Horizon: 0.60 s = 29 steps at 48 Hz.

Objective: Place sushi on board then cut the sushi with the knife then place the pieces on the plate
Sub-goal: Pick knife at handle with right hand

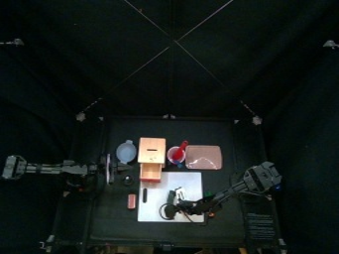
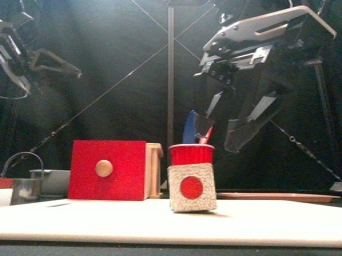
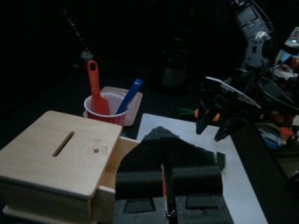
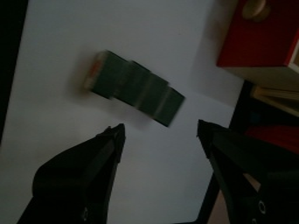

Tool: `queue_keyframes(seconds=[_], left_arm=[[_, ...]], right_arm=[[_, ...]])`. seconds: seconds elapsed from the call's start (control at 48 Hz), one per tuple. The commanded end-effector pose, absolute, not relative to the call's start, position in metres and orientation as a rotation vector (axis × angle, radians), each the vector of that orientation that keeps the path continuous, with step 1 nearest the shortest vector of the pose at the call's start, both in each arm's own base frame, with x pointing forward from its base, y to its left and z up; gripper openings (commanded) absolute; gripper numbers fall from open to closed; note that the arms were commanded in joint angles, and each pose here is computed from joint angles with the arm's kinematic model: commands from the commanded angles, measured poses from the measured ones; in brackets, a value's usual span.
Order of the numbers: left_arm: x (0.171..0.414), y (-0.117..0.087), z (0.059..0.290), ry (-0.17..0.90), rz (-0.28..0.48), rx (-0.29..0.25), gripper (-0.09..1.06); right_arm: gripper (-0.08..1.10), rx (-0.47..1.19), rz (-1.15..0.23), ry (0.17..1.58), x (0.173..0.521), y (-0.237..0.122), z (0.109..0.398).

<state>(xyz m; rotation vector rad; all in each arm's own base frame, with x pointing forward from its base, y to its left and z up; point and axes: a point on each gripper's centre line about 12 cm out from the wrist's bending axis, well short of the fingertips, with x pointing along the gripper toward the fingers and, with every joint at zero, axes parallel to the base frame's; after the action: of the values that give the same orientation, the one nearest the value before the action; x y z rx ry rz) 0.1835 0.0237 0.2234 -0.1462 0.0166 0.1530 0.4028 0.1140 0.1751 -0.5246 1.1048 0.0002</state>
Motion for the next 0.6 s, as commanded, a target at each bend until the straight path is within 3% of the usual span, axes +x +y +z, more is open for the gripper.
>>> queue_keyframes(seconds=[0.021, 0.229, 0.604], left_arm=[[0.186, 0.025, 0.230, -0.004, 0.158, -0.148, 0.05], [0.187, 0.025, 0.234, -0.016, 0.158, -0.143, 0.05], [0.191, 0.025, 0.247, -0.045, 0.149, -0.124, 0.05]], right_arm=[[0.96, -0.483, -0.011, 1.041, 0.408, 0.114, 0.202], [0.96, -0.238, -0.111, 0.974, 0.400, 0.083, 0.222], [0.96, 0.072, -0.274, 0.791, 0.349, 0.004, 0.256]])
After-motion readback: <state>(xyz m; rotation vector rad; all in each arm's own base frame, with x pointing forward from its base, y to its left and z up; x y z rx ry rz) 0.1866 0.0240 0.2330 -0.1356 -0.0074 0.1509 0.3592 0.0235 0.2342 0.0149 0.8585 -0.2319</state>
